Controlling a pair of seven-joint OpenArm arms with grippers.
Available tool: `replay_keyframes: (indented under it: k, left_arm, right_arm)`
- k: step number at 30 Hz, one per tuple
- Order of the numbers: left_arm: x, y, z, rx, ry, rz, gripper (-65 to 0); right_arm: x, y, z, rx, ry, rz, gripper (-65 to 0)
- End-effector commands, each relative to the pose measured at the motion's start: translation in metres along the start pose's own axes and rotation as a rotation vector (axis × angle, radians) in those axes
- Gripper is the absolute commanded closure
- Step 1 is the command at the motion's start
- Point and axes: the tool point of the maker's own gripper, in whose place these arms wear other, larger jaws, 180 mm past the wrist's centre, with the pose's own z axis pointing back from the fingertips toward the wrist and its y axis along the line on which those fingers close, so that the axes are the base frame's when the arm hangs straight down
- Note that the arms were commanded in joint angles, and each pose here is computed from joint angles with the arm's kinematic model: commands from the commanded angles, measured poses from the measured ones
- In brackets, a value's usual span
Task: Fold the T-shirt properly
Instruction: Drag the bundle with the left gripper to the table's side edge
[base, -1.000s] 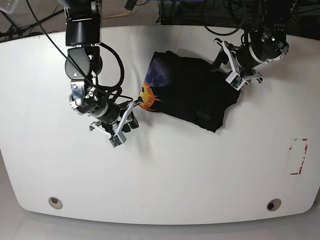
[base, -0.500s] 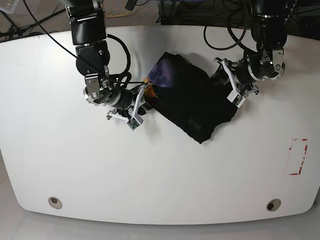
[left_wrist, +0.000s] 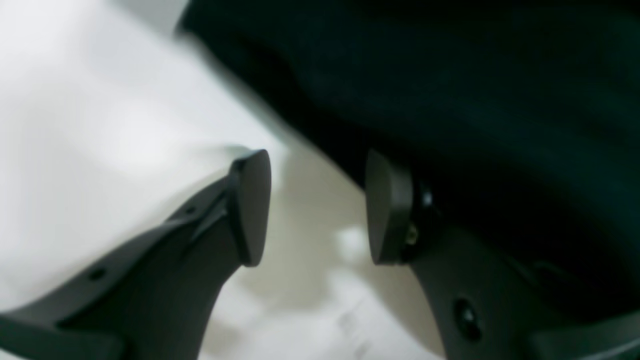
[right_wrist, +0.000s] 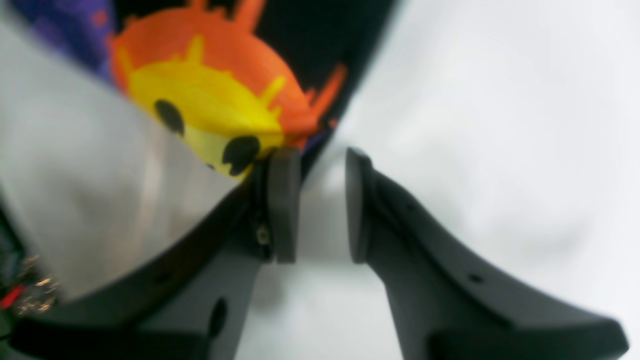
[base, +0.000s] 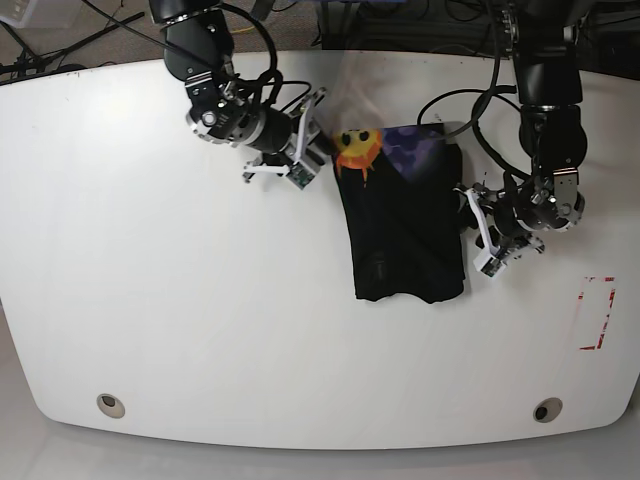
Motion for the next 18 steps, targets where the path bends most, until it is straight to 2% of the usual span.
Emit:
replay_keyframes:
  k: [1,5,10,14,16,18]
  left_arm:
    - [0.047,0.028,0.039,0.103,-0.114,-0.12,-28.1]
    - [0.064,0.016,0.07,0.16,-0.153,-0.227,-28.2]
    - [0.076,-0.018,0.09,0.167,-0.204,-0.295,-28.3]
    - [0.071,-0.066,0.081,0.091,-0.236,-0.234,-29.3]
    - [0.068,-0.075,0.075,0.083,-0.235,-0.186,-32.9]
    - [0.068,-0.077,0.068,0.122,-0.229,-0.098,-40.0]
  right_arm:
    - [0.027,0.024,-0.007,0.056,-0.061,0.016,-15.2]
    - [0.047,0.046,-0.017,0.1,-0.092,-0.002,-15.2]
    - [0.06,0.044,-0.017,0.095,-0.121,-0.001,-15.2]
    - [0.052,0.033,-0.014,0.07,-0.104,0.0,-15.2]
    - [0.048,0.026,-0.011,0.058,-0.097,-0.006,-15.2]
    - [0.046,0.018,-0.009,0.039,-0.096,-0.015,-15.2]
